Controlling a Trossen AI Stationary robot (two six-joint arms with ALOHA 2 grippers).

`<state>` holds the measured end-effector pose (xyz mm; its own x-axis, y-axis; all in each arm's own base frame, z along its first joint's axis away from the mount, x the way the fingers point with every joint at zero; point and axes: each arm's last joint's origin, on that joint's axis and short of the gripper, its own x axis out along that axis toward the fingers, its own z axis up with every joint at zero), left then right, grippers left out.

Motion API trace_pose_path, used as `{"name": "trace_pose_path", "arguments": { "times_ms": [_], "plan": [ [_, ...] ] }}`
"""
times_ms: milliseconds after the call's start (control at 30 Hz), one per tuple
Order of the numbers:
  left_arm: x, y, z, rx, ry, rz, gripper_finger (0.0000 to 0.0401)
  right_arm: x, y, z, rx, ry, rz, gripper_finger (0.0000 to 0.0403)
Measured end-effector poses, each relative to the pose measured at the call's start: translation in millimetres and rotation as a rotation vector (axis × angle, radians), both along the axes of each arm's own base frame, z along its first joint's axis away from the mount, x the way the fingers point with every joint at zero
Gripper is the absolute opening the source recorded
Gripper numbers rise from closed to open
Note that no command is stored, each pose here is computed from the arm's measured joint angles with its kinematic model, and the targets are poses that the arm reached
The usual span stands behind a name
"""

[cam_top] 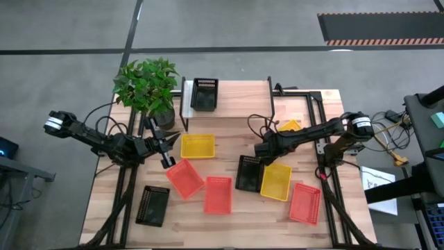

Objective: Stack baskets on shelf by color
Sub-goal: Put the top right yellow bin on the shelf

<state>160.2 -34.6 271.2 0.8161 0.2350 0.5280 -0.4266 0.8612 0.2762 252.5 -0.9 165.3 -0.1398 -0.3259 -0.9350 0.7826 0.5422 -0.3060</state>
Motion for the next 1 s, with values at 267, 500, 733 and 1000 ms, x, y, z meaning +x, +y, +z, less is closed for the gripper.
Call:
{"name": "trace_pose_path", "arguments": {
  "times_ms": [267, 500, 733, 1000],
  "plan": [
    [0, 0, 0, 0.0, 0.002, 0.002, 0.001, -6, -1, -8, -0.019, 0.002, -0.031, 0.0141],
    [0, 1, -1, -0.017, 0.008, 0.028, 0.001, 0, 1, 1, 0.018, -0.014, -0.018, 0.0018],
    [0, 1, -1, -0.017, 0.008, 0.028, 0.001, 14, 4, 44, 0.091, -0.006, 0.064, 0.0011],
    [0, 1, -1, -0.018, 0.008, 0.028, 0.001, 30, 11, 122, 0.278, -0.059, 0.234, 0.001]
  ]
}}
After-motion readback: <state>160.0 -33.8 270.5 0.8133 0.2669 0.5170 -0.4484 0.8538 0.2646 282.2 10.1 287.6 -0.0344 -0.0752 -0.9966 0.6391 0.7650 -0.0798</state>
